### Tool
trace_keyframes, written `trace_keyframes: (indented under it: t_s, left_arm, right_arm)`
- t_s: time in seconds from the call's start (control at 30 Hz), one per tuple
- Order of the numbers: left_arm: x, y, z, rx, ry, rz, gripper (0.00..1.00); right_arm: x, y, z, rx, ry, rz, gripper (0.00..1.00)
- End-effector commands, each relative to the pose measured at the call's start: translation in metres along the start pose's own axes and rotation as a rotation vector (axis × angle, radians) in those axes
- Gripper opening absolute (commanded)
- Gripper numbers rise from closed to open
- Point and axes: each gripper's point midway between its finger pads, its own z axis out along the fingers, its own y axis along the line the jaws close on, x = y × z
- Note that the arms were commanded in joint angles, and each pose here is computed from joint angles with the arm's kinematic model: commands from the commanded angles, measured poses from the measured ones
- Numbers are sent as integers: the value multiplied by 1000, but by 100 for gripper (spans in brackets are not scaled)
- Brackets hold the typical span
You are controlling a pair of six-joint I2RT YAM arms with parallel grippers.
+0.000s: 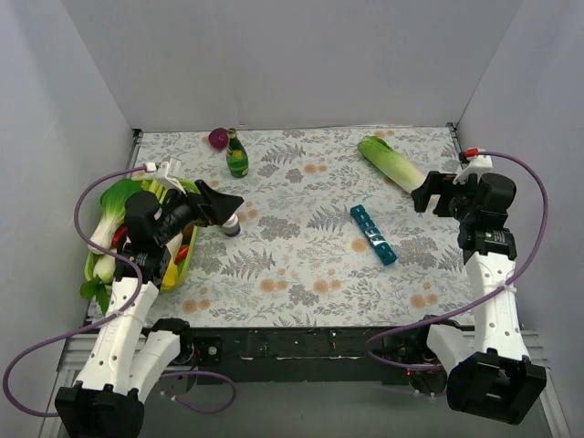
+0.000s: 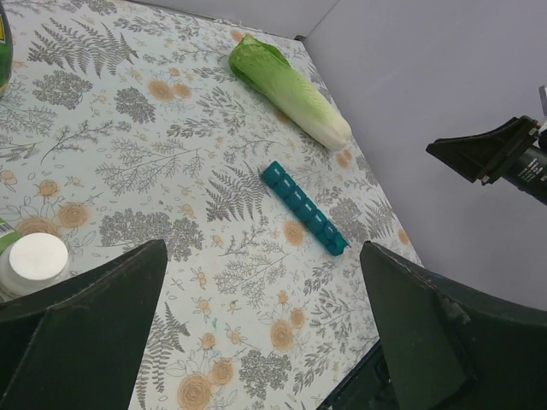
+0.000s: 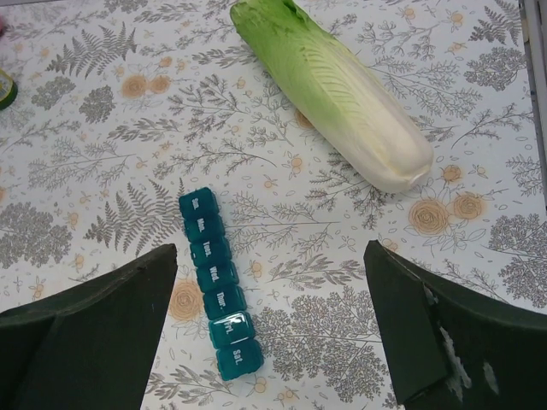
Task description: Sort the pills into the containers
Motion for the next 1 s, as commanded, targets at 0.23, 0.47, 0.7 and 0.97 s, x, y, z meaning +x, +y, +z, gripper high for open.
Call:
trace_keyframes:
  t_s: [0.23, 0.47, 0.7, 0.97]
  left_arm:
    - [0, -21, -4, 86, 31, -28, 98]
    - [19, -23, 1, 139, 129, -94, 98]
    - [41, -26, 0, 170, 196, -127, 98]
    - [55, -26, -2, 175, 228, -133, 98]
  right_arm:
    - [44, 70, -8, -542, 30, -329, 98]
    - [102, 78, -2, -706, 209, -437, 98]
    - [153, 78, 31, -616, 414, -595, 96]
    - [177, 62, 75, -442, 586, -639, 90]
